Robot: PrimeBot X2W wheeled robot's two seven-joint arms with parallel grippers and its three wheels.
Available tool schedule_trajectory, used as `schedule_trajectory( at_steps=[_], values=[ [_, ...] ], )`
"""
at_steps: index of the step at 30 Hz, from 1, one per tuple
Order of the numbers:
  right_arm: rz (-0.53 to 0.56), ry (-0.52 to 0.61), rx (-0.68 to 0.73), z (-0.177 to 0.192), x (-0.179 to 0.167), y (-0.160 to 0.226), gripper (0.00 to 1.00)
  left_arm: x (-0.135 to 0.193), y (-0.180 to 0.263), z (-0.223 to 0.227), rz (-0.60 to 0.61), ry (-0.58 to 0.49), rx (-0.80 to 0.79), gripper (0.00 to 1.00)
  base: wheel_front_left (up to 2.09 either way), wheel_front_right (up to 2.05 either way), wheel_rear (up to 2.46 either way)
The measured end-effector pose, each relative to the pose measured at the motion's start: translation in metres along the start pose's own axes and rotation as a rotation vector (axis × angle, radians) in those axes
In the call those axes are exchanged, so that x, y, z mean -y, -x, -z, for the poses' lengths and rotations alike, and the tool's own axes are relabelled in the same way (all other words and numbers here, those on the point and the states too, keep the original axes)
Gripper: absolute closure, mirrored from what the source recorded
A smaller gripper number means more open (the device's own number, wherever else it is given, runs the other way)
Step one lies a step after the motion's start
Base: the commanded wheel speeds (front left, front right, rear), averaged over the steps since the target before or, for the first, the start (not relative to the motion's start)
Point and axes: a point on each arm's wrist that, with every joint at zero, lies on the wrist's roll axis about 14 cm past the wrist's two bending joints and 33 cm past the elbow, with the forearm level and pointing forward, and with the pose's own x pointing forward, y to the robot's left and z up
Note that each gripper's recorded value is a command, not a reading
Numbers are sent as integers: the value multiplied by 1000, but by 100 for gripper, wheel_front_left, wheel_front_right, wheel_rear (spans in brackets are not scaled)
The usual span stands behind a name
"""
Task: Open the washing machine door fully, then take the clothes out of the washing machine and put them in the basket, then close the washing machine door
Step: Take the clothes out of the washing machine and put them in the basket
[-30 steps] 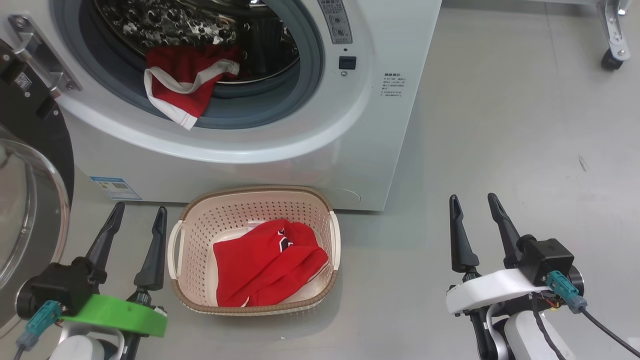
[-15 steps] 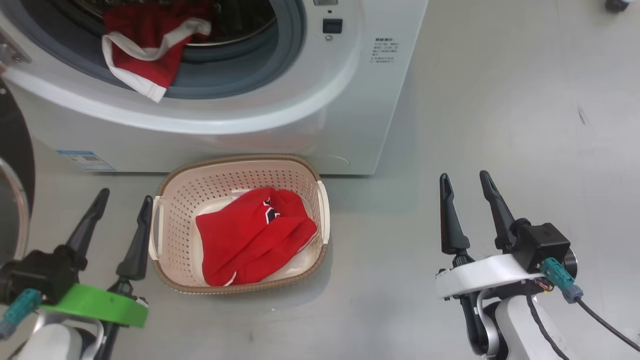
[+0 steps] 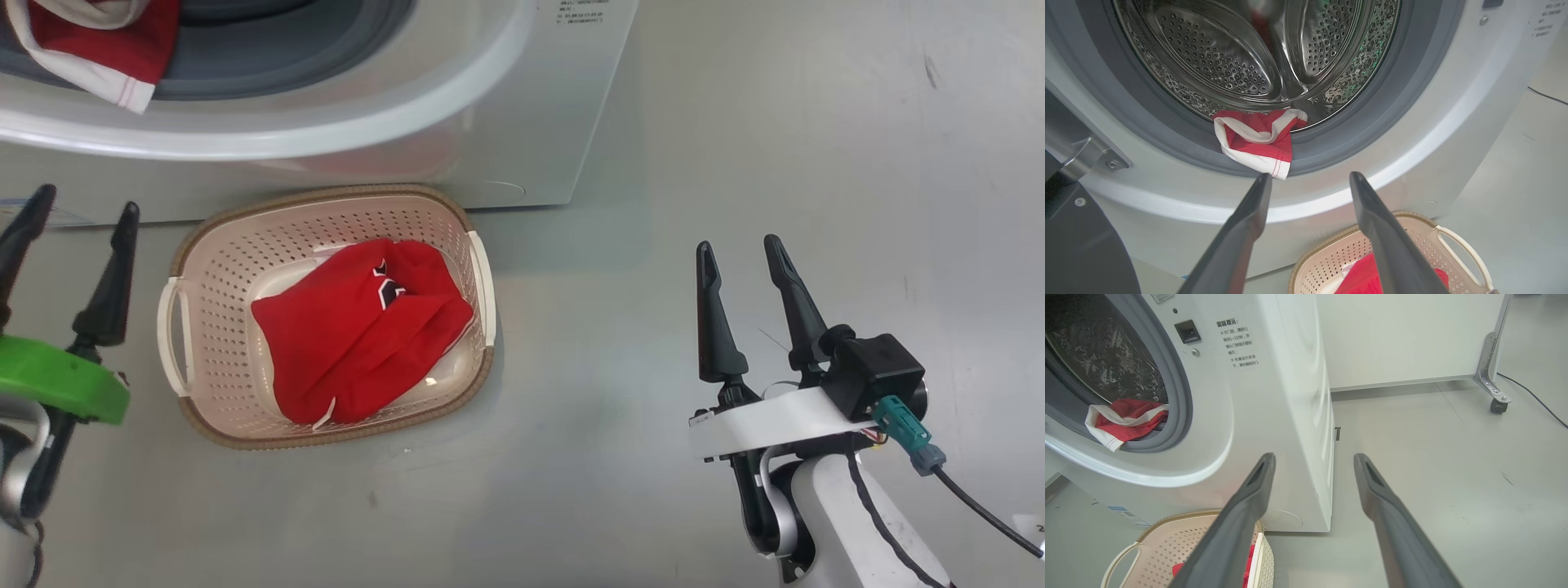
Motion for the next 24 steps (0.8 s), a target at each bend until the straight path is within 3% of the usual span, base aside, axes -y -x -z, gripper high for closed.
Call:
schedule_trajectory(
  at_steps=[8, 17, 24],
  values=[
    [33, -8, -21, 11, 14, -10, 0, -17, -51, 11, 29, -104, -82, 0, 0, 0, 0],
    [84, -8, -52, 25, 33, -16, 0, -18, -111, 16, 53, -126, -108, 0, 0, 0, 0],
    [93, -16, -67, 32, 39, -22, 0, -29, -143, 25, 50, -246, -168, 0, 0, 0, 0]
  ],
)
